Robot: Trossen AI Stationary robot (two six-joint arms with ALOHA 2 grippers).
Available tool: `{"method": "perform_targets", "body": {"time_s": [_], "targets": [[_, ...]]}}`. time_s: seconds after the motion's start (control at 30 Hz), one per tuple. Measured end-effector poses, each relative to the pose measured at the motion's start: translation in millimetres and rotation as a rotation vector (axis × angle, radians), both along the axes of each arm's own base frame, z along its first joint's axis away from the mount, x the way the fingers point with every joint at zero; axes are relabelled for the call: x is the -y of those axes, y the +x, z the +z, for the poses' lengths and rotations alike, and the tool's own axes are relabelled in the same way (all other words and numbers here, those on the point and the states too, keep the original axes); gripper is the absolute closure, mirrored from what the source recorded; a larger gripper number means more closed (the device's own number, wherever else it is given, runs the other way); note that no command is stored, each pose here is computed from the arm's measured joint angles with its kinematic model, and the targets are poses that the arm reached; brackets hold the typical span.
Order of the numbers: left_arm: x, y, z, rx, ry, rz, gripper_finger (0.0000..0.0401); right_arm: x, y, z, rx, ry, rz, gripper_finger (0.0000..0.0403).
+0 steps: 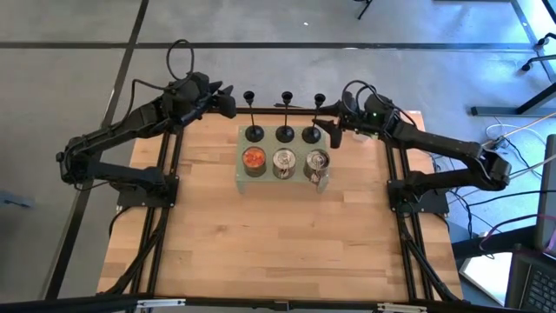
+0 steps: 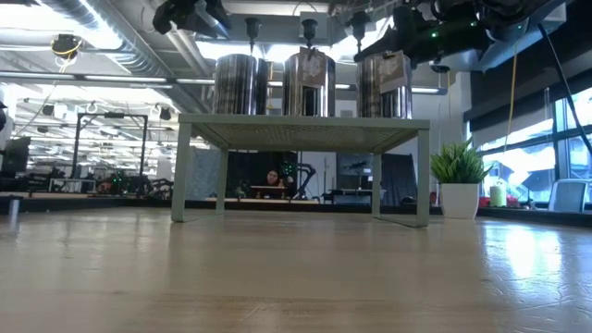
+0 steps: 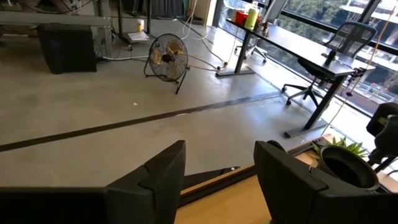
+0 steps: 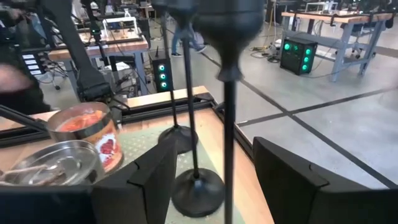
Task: Pick & Place candle stick holders
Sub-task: Return to Home Position
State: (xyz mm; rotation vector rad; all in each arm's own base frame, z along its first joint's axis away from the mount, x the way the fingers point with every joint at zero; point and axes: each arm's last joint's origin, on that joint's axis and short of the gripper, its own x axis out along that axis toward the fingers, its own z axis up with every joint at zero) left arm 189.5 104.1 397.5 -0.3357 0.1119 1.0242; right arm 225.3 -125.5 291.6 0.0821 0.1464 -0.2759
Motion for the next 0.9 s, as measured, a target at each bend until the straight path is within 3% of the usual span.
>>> {"method": "perform_targets", "body": {"time_s": [0.33,0.9], "targets": [[0.7,0.9,0.2,-0.008,0.002,-0.043,0.0245,-1.9,0.1,-2.4,-0.023,0.027,-0.021,0.0190],[0.4,0.5,0.1,-0.039,0.022,-0.036,0.0244,-8.2,-12.7,2.1,-0.069,0.035,-0.056,0.0189]]}}
